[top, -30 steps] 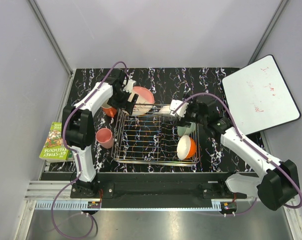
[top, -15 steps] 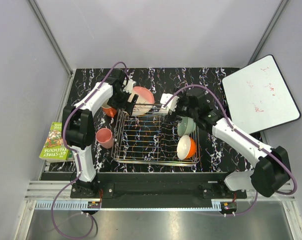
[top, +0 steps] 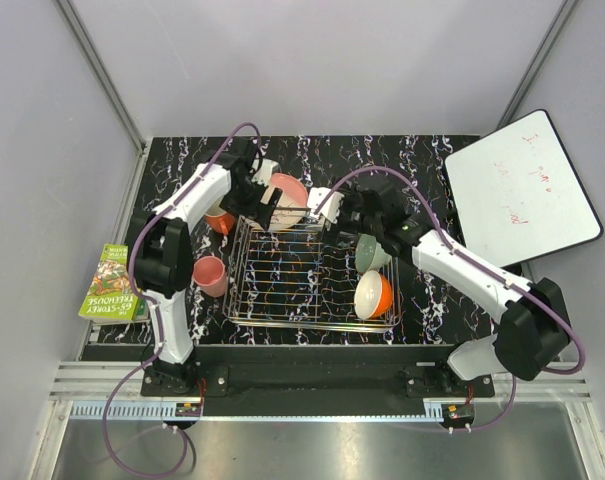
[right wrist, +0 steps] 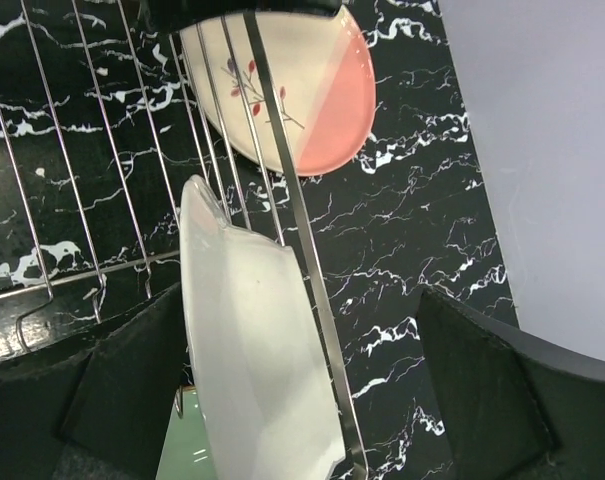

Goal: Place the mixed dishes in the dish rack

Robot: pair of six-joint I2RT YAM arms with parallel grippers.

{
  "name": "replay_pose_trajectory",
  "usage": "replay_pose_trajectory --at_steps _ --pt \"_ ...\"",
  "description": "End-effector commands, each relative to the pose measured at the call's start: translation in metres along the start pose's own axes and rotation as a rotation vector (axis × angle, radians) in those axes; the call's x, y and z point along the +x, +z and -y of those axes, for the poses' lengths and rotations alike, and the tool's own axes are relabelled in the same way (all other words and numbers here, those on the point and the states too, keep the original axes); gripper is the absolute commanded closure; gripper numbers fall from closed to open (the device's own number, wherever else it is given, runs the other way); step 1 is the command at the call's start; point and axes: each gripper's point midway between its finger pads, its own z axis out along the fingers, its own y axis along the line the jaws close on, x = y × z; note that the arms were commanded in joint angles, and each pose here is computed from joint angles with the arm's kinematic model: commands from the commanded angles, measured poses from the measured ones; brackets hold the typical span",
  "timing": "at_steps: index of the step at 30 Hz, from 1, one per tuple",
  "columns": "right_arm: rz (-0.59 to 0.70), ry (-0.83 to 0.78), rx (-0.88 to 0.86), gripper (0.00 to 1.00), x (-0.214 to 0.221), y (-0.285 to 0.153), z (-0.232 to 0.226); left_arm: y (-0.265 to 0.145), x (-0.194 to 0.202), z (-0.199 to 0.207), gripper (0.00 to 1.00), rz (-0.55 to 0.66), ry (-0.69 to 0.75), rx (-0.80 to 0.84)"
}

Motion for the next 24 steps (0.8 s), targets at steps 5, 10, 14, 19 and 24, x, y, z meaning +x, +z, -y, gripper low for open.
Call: replay_pose_trajectory --at_steps 5,10,14,19,24 --pt "0.288 0.102 0.194 0.00 -0.108 -0.081 0.065 -0.026 -0.034 0.023 0.03 0.083 0.019 0.075" --pt "0.293 0.338 0.402 0.00 -0.123 -0.094 0.121 -0.028 -0.034 0.035 0.05 0.074 -0.008 0.136" --pt "0.173 0.420 0.470 0.00 -0.103 -0.043 0.152 -0.041 -0.037 0.049 0.05 0.078 -0.017 0.203" --pt "0.119 0.780 0.523 0.00 -0.074 -0.005 0.222 -0.086 -0.069 0.032 0.02 0.193 0.001 0.149" --pt "0.108 1.116 0.420 0.00 -0.010 0.067 0.238 -0.118 -0.115 -0.024 0.02 0.359 -0.076 0.046"
